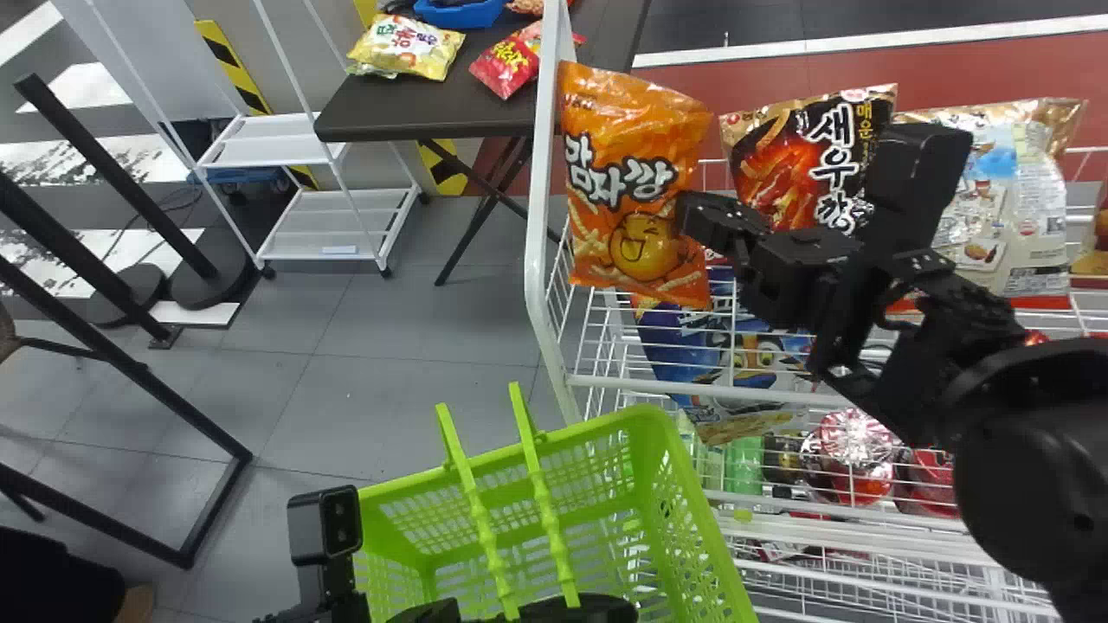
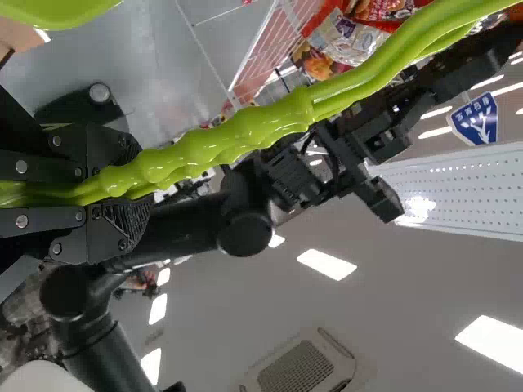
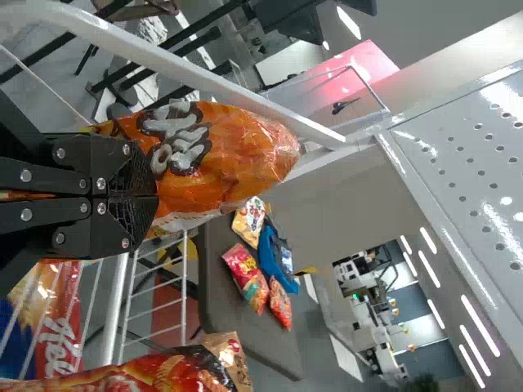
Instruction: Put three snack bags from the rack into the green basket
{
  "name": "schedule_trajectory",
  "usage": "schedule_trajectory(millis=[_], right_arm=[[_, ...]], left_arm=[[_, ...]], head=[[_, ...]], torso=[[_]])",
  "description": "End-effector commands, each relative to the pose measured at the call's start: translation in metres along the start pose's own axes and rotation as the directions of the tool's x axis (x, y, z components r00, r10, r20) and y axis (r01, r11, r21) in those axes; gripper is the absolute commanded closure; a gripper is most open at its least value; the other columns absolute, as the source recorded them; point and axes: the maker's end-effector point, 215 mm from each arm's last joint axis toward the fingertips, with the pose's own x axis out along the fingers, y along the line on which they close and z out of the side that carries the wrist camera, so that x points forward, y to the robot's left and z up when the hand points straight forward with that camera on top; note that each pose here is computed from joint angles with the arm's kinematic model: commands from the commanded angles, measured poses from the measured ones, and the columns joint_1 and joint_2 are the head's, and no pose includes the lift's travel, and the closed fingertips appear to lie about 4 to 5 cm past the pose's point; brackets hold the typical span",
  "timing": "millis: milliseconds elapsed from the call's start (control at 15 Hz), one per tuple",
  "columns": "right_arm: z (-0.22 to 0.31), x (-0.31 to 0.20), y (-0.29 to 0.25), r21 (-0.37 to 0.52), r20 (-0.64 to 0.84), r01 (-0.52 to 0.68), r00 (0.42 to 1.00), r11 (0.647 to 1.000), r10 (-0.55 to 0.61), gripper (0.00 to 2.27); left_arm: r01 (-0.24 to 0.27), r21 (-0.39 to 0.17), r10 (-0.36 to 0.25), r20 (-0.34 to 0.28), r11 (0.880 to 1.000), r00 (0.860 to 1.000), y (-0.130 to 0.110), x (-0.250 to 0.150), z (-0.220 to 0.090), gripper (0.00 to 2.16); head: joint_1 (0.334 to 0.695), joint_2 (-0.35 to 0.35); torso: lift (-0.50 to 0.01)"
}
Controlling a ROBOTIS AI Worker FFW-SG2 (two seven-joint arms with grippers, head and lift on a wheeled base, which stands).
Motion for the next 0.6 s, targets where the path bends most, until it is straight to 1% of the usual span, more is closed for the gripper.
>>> schedule_trajectory(millis=[0,133,333,533], right_arm=[[-0.002,-0.025,0.013,0.04,-0.038,-0.004,0.999,0.999,0.006,2.24],[-0.009,-0.055,-0.004,0.055,-0.084,0.024,0.996,0.998,-0.019,2.24],[-0.007,-0.093,-0.018,0.066,-0.111,0.043,0.993,0.997,-0.036,2.24],[-0.018,-0.129,-0.026,0.129,-0.172,0.038,0.985,0.991,-0.016,2.24]], left_arm=[[-0.004,-0.005,0.004,0.007,1.0,1.0,0.004,-0.002,0.004,2.15],[-0.007,-0.002,0.007,0.006,1.0,1.0,0.006,-0.003,0.007,2.15],[-0.013,-0.008,0.013,0.01,1.0,1.0,0.012,-0.005,0.009,2.15],[-0.031,0.003,0.031,0.016,1.0,0.999,0.019,-0.009,0.017,2.15]], head=[[0.695,0.271],[0.695,0.276],[0.695,0.238],[0.695,0.188]], torso=[[0.0],[0.0],[0.0],[0.0]])
